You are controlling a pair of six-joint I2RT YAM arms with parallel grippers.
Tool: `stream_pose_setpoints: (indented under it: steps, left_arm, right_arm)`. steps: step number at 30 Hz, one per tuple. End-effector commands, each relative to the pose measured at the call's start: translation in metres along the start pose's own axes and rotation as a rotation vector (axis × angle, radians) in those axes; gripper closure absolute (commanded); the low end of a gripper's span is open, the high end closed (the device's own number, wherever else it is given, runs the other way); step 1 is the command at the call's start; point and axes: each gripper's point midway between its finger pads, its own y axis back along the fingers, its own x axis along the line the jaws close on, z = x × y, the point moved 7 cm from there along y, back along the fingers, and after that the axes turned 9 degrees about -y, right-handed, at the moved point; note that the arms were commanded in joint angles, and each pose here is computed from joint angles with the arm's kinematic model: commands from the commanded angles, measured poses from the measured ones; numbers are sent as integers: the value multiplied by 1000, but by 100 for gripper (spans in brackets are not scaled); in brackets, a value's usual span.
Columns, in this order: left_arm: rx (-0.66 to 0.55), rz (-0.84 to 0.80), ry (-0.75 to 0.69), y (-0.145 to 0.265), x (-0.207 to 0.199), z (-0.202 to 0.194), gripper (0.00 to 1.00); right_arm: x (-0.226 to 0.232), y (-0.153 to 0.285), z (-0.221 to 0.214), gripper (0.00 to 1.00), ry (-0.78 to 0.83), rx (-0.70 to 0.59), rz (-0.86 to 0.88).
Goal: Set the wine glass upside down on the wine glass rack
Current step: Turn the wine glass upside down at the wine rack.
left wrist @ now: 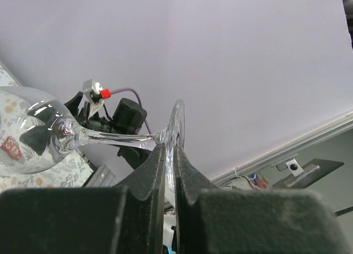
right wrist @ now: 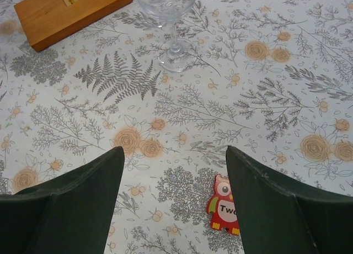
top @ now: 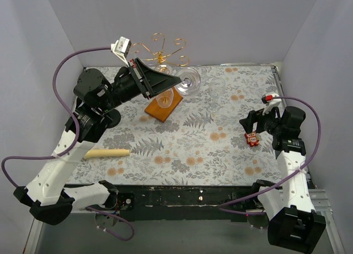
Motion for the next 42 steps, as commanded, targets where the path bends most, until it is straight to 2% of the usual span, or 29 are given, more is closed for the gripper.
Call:
stream_pose_setpoints:
  steps: [1,7,18,29,42]
  left_arm:
    - [-93,-103,-103,0,-32,28,100]
    - [-141,-97,-146,-20,-29,52,100]
    - [-234,-115,-132,-42,2,108,100]
    - [-462,1,-179,-18,48,188,100]
    - [-560,109,-134,-7,128,247,100]
  right_arm:
    - [1,-2,4,18,30,-46,34]
    - [-2,-5,-3,18,21,-35,45]
    - [-6,-6,-19,18,18,-28,59]
    - [-18,-4,-33,18,35,-36,47]
    - [-16,1,-31,19,68,-55,70]
